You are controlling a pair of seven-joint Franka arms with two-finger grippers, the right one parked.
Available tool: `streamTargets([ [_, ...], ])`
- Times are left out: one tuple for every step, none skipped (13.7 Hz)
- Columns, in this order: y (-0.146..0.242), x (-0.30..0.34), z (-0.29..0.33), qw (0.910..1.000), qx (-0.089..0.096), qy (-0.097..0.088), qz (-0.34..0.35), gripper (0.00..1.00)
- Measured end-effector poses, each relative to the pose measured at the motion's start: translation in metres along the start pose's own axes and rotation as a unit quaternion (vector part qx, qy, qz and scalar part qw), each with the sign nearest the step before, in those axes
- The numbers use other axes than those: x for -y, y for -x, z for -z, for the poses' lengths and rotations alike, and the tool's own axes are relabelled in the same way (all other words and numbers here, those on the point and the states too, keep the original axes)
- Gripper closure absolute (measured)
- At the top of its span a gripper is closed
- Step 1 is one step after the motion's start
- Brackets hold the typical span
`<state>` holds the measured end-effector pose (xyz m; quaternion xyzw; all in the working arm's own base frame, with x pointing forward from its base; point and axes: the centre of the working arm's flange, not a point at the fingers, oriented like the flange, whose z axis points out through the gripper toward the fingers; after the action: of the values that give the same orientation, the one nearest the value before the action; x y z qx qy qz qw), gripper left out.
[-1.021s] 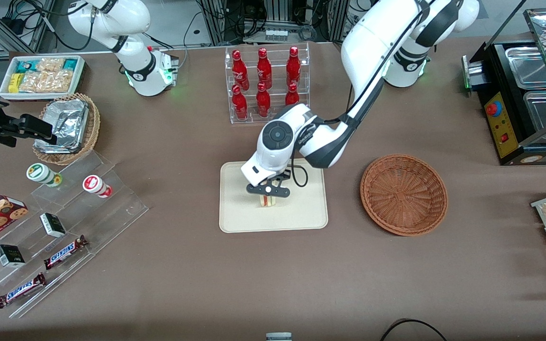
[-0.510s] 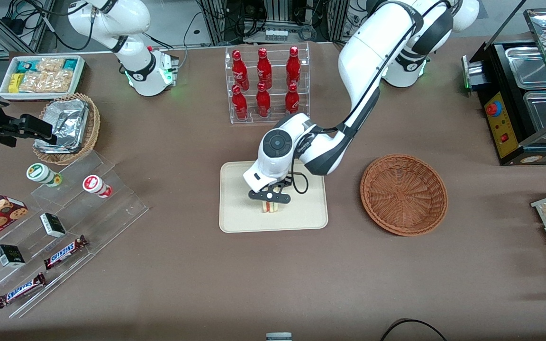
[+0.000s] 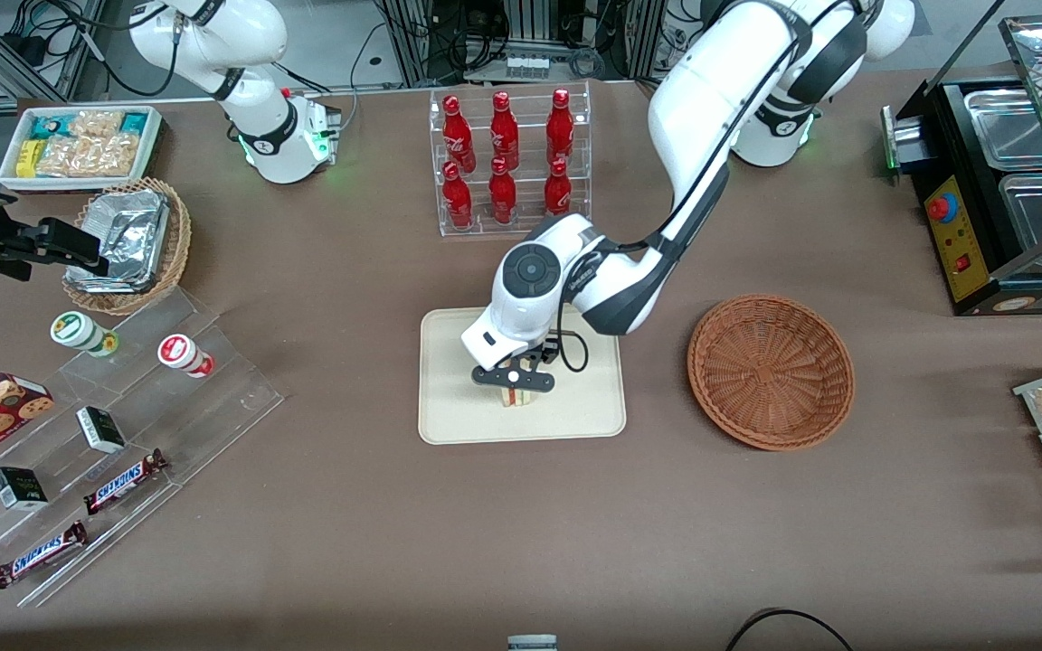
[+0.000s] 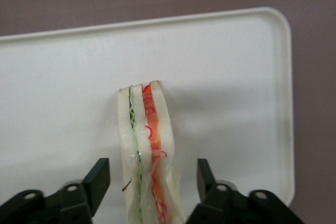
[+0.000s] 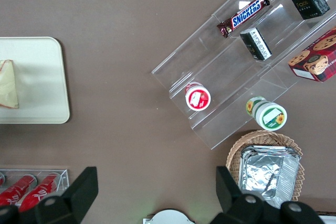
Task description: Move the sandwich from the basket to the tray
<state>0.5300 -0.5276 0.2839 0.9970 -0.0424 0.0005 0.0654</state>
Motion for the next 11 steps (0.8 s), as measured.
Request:
streamTargets([
  [-0.001, 0.001, 0.024, 1.0000, -0.001, -0.004, 0.008, 0.07],
  [-0.004, 0.005, 0.053, 0.9996, -0.006, -0.007, 0.027, 0.01],
  [-0.008, 0.013, 0.085, 0.9983, -0.012, -0.011, 0.056, 0.00],
  [-0.013, 0.027, 0.116, 0.9960, -0.019, -0.017, 0.085, 0.00],
  [-0.019, 0.046, 0.149, 0.9932, -0.024, -0.023, 0.111, 0.00],
  [-0.025, 0.069, 0.180, 0.9903, -0.026, -0.030, 0.133, 0.00],
  [-0.030, 0.094, 0.208, 0.9872, -0.028, -0.038, 0.153, 0.00],
  [-0.033, 0.122, 0.234, 0.9838, -0.027, -0.047, 0.171, 0.00],
  [-0.036, 0.151, 0.258, 0.9815, -0.025, -0.056, 0.181, 0.00],
  [-0.036, 0.181, 0.282, 0.9810, -0.022, -0.064, 0.182, 0.00],
  [-0.034, 0.210, 0.303, 0.9812, -0.018, -0.073, 0.178, 0.00],
])
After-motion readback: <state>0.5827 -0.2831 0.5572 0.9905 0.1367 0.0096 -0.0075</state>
